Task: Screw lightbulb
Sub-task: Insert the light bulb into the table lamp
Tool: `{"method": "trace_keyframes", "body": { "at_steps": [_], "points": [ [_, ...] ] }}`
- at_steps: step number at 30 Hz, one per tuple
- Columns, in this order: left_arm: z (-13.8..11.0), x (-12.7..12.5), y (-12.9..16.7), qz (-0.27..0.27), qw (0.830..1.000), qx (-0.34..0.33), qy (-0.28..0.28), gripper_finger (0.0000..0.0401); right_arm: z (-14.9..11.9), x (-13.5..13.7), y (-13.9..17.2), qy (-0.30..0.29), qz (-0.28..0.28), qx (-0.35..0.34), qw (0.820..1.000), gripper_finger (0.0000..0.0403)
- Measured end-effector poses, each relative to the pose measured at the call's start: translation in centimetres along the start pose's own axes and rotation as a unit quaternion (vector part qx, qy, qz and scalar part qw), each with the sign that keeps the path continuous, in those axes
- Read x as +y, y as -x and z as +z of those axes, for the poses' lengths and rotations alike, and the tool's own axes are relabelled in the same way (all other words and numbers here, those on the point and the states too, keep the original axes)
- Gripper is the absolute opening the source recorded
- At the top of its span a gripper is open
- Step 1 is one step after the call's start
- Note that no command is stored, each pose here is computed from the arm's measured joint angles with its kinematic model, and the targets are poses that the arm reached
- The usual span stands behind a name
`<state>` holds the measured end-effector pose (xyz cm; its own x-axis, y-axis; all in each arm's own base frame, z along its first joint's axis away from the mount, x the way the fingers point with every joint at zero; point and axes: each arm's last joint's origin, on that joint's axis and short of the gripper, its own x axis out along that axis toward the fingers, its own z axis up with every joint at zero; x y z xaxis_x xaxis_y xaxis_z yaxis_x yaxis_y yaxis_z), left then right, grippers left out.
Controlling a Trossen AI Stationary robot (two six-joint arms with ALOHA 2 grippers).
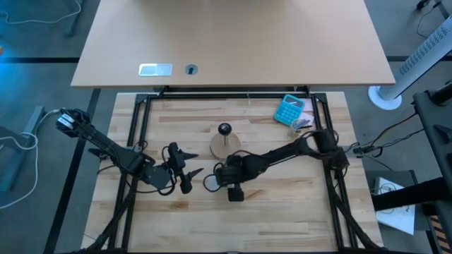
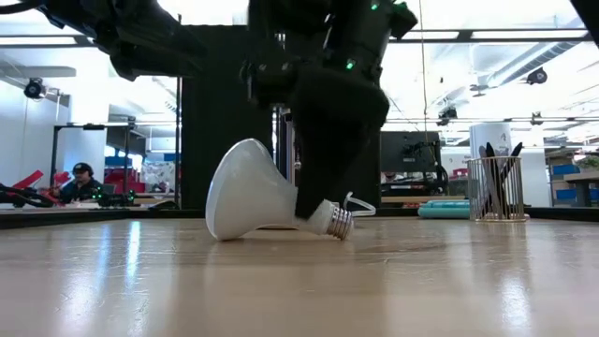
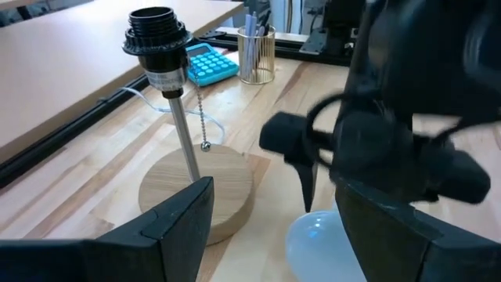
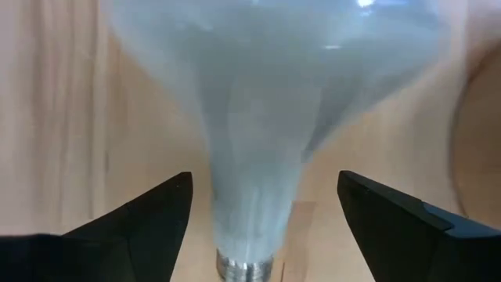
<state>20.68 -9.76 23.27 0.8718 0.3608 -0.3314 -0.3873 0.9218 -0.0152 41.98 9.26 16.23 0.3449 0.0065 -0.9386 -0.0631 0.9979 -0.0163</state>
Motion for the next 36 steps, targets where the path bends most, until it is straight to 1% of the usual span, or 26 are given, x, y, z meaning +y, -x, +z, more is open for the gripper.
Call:
{"method": "trace_keyframes", "body": {
  "at_steps": [3,9,13,21,32,34,36],
  "points": [
    [0.0,0.0,0.0,0.0,1.0,0.0,0.001,0.0259,0.6,0.2,-1.1,-0.002,0.0,0.017,1.0,0.0314],
    [0.0,0.0,0.0,0.0,1.0,0.0,0.007,0.0259,1.4,0.3,-1.1,-0.008,-0.004,0.026,1.0,0.0314],
    [-0.2,0.1,0.0,0.001,1.0,0.002,0.005,0.0259,1.6,0.3,-0.8,-0.017,-0.006,0.022,1.0,0.0304],
    [-0.3,0.1,0.0,0.002,1.0,0.003,0.005,0.0259,1.6,0.2,-0.6,-0.027,-0.008,0.021,0.999,0.0256],
    [-0.2,0.0,0.1,-0.005,1.0,-0.004,0.017,0.0259,1.9,0.3,-0.6,-0.027,-0.006,0.008,1.0,0.0173],
    [-0.1,0.1,0.7,-0.014,1.0,-0.002,0.012,0.0259,2.0,0.3,0.0,-0.029,-0.005,0.002,1.0,0.0162],
    [0.4,0.3,1.6,-0.025,0.999,-0.011,0.017,0.0259,2.3,0.4,1.5,-0.031,-0.001,-0.015,0.999,0.0155]
  ]
}}
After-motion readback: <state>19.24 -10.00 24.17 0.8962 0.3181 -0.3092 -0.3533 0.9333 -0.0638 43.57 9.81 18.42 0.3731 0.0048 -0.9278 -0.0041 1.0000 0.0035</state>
